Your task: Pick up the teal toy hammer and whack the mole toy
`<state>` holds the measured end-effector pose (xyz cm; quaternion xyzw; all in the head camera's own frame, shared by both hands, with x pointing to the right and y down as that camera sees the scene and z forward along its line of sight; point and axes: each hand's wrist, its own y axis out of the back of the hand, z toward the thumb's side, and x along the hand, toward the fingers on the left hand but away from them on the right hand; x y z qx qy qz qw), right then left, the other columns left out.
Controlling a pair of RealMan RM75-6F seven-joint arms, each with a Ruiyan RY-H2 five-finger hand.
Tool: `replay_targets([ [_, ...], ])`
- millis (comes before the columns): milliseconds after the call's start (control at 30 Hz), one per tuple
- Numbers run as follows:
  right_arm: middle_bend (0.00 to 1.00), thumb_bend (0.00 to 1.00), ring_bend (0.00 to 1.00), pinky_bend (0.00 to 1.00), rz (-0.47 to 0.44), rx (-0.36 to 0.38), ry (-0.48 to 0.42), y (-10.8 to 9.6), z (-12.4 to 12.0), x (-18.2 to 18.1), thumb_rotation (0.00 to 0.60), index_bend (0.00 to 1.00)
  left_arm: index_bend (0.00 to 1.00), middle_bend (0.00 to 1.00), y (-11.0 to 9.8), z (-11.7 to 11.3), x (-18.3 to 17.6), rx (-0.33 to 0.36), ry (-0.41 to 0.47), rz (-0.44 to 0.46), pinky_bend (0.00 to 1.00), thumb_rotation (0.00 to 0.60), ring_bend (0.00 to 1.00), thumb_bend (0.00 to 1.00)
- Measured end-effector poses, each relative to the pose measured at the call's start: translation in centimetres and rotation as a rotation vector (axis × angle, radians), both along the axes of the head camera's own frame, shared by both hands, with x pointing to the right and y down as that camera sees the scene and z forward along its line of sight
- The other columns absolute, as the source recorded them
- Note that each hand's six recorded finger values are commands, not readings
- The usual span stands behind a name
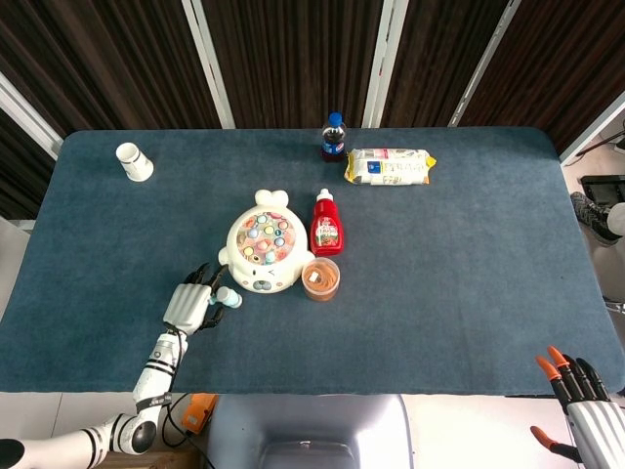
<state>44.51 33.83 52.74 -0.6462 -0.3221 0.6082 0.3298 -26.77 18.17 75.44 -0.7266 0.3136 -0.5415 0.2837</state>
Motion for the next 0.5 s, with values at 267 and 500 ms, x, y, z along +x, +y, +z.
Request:
replay_targets([
  [267, 0.01, 0.17, 0.0, 0.0, 0.0, -0.001, 0.0, 0.0, 0.0, 0.0, 0.6, 0.0, 0.0, 0.0, -0.4, -0.5, 0.1, 0.031, 0.02, -0.01, 0.11, 0.6, 0.0, 0.38],
  [500, 0.02, 0.17, 0.0, 0.0, 0.001, 0.001, 0.004, -0.1, 0.0, 0.1, 0.6, 0.0, 0.0, 0.0, -0.4, -2.0, 0.3, 0.045, 0.058, 0.003, 0.11, 0.6, 0.0, 0.38],
])
